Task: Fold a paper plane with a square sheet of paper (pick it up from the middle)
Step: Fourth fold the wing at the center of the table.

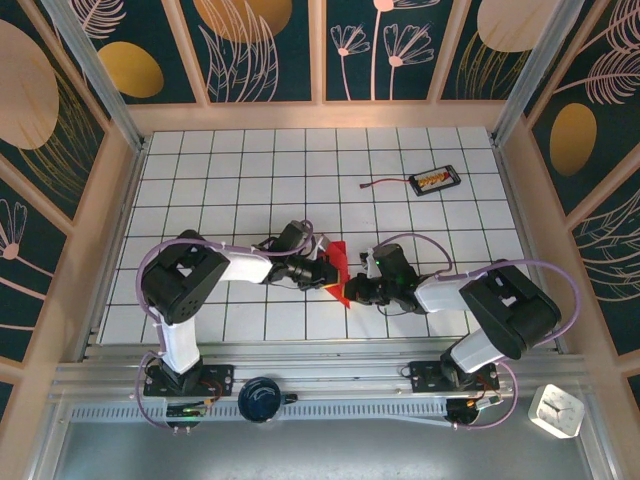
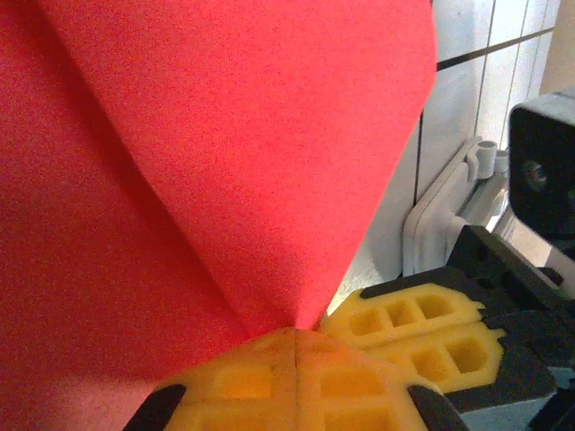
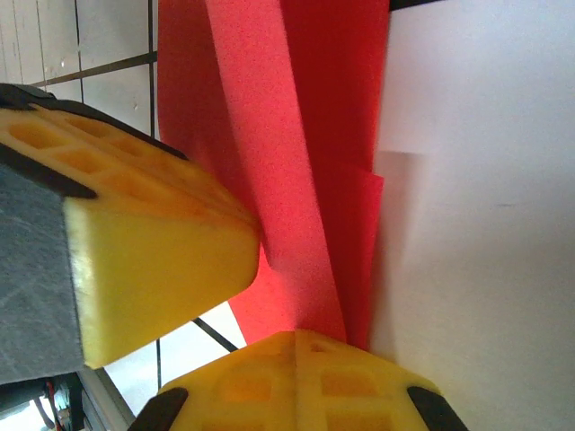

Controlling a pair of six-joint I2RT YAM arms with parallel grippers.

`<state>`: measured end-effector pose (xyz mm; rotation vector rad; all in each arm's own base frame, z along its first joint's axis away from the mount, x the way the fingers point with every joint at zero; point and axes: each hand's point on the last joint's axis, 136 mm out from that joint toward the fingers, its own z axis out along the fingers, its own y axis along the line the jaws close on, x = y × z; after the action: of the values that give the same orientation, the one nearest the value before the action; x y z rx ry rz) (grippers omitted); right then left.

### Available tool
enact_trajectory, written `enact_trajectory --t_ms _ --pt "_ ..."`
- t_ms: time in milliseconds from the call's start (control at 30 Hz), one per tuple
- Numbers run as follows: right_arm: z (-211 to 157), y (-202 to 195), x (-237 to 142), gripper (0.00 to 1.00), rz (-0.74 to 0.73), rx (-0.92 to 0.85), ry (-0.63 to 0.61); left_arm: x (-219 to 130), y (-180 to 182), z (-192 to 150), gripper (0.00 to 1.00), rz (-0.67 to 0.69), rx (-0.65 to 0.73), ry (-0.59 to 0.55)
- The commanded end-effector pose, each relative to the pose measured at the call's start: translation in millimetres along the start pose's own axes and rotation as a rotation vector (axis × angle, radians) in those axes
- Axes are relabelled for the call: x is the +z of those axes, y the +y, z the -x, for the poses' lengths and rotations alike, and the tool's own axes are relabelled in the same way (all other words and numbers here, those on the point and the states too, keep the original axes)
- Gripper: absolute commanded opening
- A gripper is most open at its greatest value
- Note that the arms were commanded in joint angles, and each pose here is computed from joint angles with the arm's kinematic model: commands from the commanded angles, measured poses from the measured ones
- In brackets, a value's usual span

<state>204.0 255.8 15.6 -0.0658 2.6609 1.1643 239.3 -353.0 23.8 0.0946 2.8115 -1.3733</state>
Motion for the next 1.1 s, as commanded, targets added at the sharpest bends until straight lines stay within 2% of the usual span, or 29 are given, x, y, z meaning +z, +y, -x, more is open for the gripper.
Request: enact_trajectory --t_ms 0,233,500,667,933,1067 --pt "-38.1 -56.0 0.0 0.00 -0.201 0.100 0.100 5.9 -1.9 -4.5 0.00 -0.007 -0.029 0.035" --pt "-40.7 -59.2 -0.7 0.00 -0.221 0.111 0.113 10.7 -2.1 0.3 0.00 -0.001 -0.031 0.038" --pt "-47.0 -67.2 -1.6 0.00 -0.267 0.128 0.146 13.4 15.5 6.6 0.00 0.093 -0.030 0.012" --pt "-52.8 -75.2 -4.0 0.00 -0.312 0.134 0.170 13.6 15.6 13.5 0.00 0.105 -0.020 -0.006" --pt "-63.0 -86.5 -7.2 0.00 -0.362 0.141 0.204 7.9 27.7 28.9 0.00 0.124 -0.031 -0.035" --pt "-66.2 -89.8 -7.7 0.00 -0.379 0.139 0.216 4.6 19.1 46.0 0.00 0.104 -0.017 -0.064"
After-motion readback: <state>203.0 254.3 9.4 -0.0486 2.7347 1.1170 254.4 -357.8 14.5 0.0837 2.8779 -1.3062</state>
